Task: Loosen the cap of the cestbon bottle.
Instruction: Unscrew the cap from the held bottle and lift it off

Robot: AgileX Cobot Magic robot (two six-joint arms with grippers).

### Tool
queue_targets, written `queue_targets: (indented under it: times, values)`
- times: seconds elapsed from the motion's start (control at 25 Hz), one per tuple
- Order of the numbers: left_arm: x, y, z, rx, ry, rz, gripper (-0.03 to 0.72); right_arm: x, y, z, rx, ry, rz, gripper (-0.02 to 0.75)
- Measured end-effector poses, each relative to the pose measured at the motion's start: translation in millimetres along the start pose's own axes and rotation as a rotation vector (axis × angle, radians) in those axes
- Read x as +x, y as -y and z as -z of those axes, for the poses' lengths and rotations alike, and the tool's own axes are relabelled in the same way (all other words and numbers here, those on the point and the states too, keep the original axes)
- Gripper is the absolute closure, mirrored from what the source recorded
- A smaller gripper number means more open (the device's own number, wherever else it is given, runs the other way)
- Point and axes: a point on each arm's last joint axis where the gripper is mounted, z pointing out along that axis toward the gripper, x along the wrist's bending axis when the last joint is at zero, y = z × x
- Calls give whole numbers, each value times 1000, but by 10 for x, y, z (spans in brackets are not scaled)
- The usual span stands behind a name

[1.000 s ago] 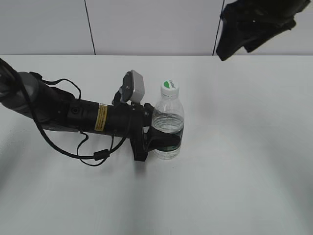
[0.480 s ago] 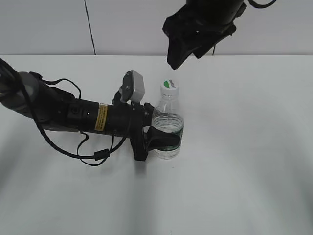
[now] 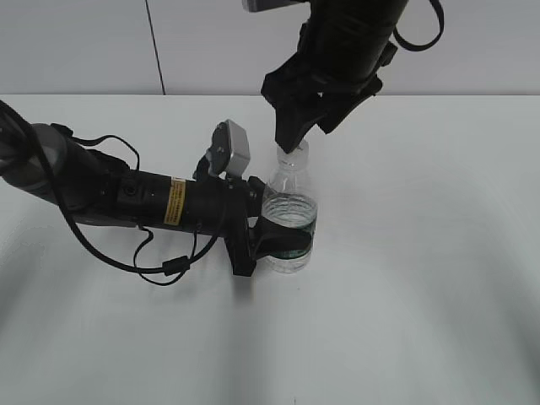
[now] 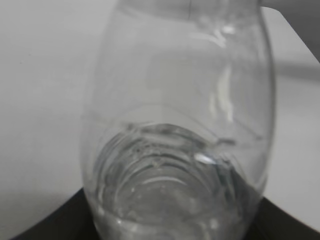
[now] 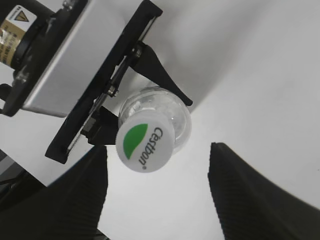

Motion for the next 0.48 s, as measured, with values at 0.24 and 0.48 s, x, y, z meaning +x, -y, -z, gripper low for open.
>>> queue_targets:
  times: [0.24,0.48]
  values:
    - [1,0,0,0,-1,0,321,-27,-10,-161,35,-9,-14,253]
    - [3,-1,0,1,-2,0,321,-28,-11,-185,41,-11,-15,255]
